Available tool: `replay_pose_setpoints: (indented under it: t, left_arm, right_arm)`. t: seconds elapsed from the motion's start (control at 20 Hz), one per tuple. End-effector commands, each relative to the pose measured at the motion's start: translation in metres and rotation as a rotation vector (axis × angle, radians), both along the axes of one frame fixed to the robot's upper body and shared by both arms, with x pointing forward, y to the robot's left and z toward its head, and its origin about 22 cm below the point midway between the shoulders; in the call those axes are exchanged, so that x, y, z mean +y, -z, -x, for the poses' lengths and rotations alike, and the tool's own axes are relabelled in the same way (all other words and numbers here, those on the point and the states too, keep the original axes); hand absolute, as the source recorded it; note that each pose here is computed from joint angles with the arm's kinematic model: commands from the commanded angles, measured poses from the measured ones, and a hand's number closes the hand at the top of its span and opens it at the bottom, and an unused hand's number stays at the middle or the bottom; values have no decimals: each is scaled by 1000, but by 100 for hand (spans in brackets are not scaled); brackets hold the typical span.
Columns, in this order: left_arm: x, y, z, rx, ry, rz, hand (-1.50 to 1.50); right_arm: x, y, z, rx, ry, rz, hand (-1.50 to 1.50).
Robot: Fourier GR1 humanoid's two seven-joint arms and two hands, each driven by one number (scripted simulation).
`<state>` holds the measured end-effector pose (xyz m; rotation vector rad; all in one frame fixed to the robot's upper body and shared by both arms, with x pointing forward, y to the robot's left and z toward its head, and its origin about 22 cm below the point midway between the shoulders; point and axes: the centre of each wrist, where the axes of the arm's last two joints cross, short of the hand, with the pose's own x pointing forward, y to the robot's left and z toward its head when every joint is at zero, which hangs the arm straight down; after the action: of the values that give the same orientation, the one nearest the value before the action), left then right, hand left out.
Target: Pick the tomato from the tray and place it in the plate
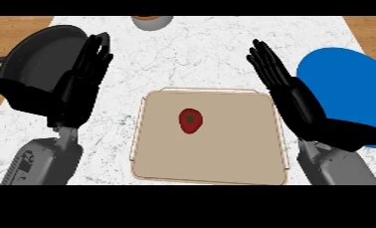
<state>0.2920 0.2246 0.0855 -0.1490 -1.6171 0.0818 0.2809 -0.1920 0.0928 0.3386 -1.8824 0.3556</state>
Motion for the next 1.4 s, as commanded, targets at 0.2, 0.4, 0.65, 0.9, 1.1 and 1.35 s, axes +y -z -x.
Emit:
replay_pose_setpoints:
  t: [0.2,0.4,0.65,0.9,1.1,1.35]
  left_arm:
    - [10,75,31,341,5,-186,0]
    - [6,100,38,403,38,-168,0]
    - [16,97,48,417,27,-165,0]
    - [12,112,63,434,2,-176,0]
    - [21,121,58,434,-7,-159,0]
    - [8,122,55,446,-18,-163,0]
  right_arm:
    - [7,-46,-63,-127,-106,-59,150]
    - [-22,-20,-86,-173,240,241,150]
    - [-21,44,-104,-172,188,0,-150]
    - [-35,19,-127,-217,89,101,-150]
    - [-45,27,-122,-197,-37,400,-150]
    - [-15,-7,-125,-195,-208,680,-150]
